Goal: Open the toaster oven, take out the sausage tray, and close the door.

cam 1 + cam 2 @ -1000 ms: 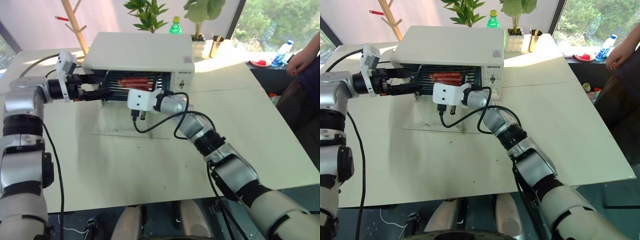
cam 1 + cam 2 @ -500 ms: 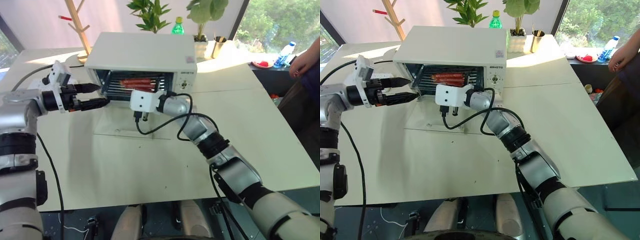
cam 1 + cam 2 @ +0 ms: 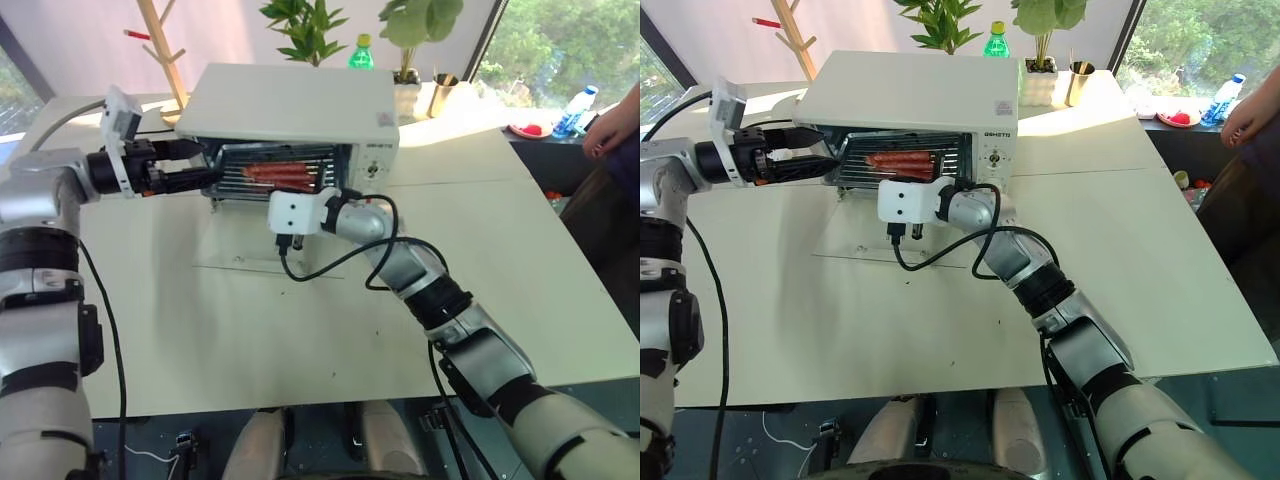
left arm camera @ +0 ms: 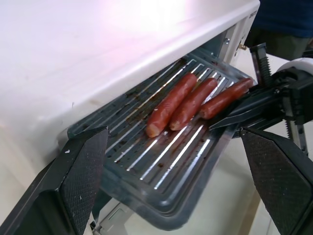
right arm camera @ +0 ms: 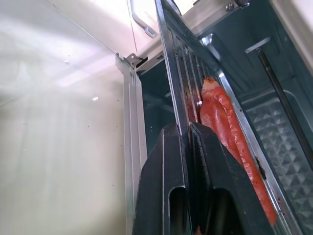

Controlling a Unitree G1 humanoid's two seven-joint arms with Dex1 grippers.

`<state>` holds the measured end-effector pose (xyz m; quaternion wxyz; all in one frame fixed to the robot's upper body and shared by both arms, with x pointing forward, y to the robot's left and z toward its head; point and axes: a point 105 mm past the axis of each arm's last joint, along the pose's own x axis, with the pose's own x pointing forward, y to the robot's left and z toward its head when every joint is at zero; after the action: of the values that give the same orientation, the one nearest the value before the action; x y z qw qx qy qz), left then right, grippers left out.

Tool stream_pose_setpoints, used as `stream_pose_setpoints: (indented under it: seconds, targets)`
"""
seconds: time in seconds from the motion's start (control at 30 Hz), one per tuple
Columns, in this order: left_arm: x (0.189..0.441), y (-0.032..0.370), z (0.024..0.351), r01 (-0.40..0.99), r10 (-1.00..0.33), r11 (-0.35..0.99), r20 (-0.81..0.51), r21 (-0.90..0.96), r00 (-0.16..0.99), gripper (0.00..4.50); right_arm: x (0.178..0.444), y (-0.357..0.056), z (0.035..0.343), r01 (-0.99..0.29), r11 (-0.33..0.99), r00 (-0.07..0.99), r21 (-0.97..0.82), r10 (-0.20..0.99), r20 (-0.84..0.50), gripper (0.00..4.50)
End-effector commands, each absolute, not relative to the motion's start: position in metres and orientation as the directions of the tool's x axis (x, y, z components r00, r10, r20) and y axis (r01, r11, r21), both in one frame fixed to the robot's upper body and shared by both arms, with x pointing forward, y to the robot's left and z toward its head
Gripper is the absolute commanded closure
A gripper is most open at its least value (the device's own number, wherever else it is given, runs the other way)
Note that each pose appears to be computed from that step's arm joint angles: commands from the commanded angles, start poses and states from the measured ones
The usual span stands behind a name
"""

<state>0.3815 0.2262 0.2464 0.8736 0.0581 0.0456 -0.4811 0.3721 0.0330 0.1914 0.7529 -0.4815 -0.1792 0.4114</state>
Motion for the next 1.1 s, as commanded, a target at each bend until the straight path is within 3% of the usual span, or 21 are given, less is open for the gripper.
stream_pose_setpoints:
  seconds: [0.03, 1.1]
  targets:
    - [0.382, 0.223, 0.261, 0.848, -0.841, 0.515, -0.121, 0.122, 0.528, 0.00, 0.360, 0.037, 0.222, -0.376, 0.247, 0.575, -0.893, 0.818, -0.015, 4.49]
    - [0.390, 0.205, 0.262, 0.876, -0.866, 0.467, -0.134, 0.123, 0.481, 0.00, 0.338, 0.012, 0.213, -0.315, 0.173, 0.559, -0.933, 0.828, -0.035, 4.49]
